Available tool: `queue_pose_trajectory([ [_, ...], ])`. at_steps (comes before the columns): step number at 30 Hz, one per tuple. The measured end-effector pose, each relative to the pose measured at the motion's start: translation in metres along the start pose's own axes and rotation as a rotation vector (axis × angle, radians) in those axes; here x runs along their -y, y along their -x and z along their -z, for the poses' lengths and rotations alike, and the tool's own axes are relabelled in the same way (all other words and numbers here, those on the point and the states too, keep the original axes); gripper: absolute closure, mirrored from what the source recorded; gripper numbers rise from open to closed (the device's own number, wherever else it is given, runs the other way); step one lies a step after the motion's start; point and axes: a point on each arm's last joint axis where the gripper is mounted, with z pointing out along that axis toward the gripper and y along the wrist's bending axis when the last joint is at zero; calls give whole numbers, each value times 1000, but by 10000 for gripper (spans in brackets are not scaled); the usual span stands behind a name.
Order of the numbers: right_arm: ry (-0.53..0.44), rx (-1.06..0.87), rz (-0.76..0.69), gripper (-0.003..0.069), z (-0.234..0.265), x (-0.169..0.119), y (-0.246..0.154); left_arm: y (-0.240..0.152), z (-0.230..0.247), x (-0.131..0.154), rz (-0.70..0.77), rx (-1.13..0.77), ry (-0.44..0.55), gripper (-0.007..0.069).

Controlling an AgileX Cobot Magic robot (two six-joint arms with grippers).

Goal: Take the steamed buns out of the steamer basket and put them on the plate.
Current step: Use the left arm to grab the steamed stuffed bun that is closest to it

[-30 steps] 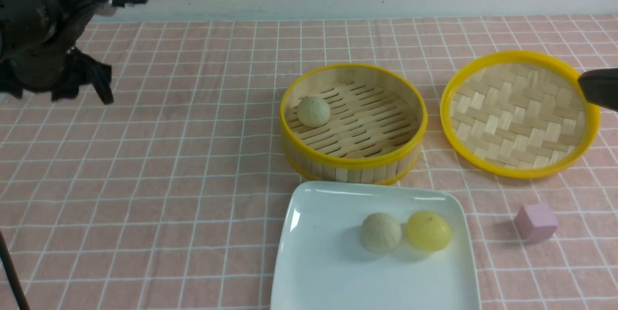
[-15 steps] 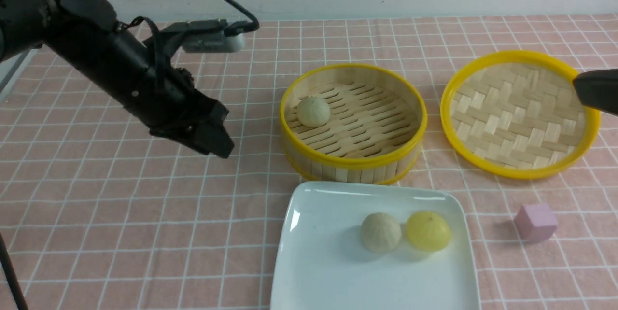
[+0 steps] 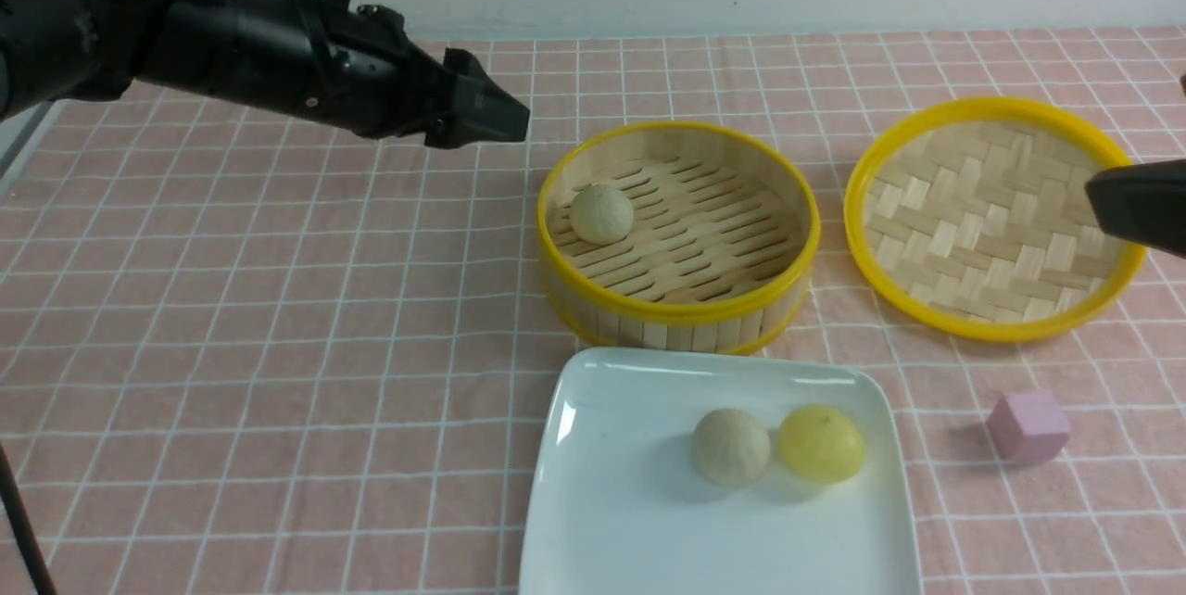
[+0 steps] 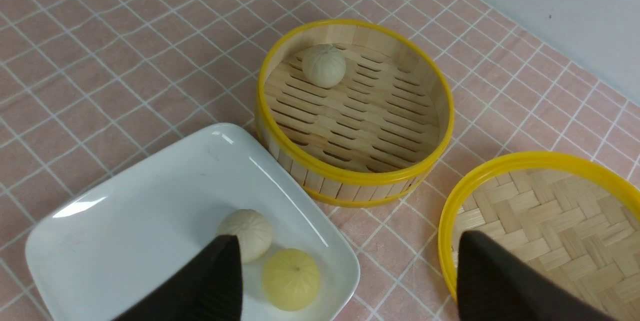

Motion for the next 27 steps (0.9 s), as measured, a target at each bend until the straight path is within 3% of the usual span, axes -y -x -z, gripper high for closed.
queue_pose_trajectory([
  [7, 4, -2, -4, 101, 0, 0, 0, -7, -34, -21, 32, -48, 3, 82],
  [11, 7, -3, -6, 101, 0, -1, 0, 1, -50, -26, -34, -69, 8, 81],
  [21, 18, -11, -34, 101, 0, -2, -1, 1, -100, 21, -439, -237, 82, 81],
  [27, 25, -40, -36, 101, 0, -2, -4, 3, -108, 28, -415, -209, 130, 89],
])
